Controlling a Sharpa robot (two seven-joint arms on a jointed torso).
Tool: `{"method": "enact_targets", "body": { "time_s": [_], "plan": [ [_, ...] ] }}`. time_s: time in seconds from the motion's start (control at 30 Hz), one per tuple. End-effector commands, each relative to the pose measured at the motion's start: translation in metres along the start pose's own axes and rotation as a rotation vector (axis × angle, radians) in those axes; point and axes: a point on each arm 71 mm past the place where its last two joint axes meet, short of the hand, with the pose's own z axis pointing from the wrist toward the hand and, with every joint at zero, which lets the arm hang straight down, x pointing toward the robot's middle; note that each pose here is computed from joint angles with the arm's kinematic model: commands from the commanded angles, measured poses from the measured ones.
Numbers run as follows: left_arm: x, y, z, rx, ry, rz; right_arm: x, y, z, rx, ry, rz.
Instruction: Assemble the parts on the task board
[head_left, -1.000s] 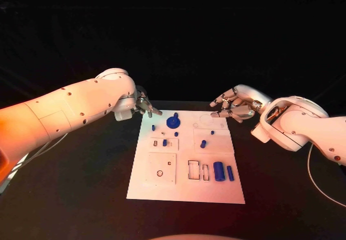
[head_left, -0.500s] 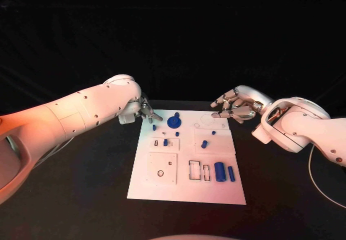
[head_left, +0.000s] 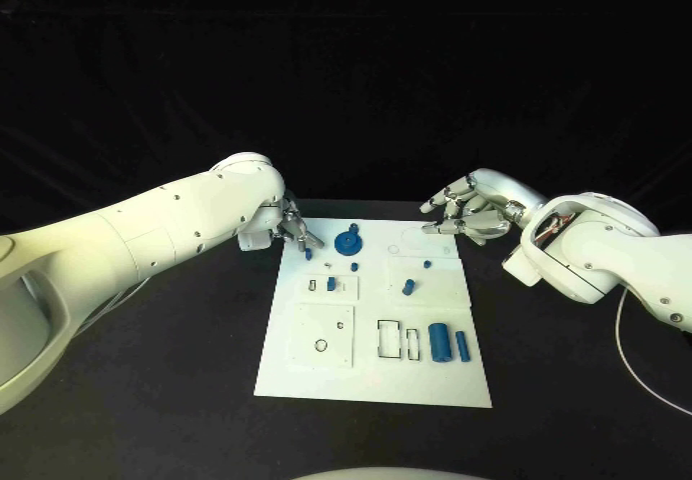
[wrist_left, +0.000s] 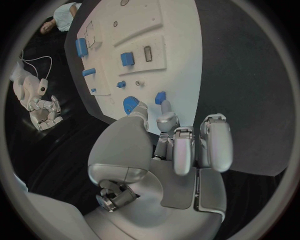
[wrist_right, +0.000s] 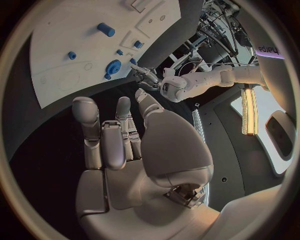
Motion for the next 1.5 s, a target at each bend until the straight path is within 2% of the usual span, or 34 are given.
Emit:
{"method": "enact_targets", "body": {
  "time_s": [0.03,0.73,1.5],
  "plan": [
    [0.0014,0.0002,0.0006,-0.006,0.018,0.018,0.0000,0.0012,0.0001,-0.010,-0.003,-0.001],
    [0.0032,-0.0008,0.0015,-0.005,0.020,0.020,0.0010,0.0020,0.0013,-0.013,0.000,0.000],
    [0.0078,-0.0017,0.0048,-0.012,0.050,0.035,0.0013,0.0024,0.0008,-0.014,0.003,0.000]
  ]
}}
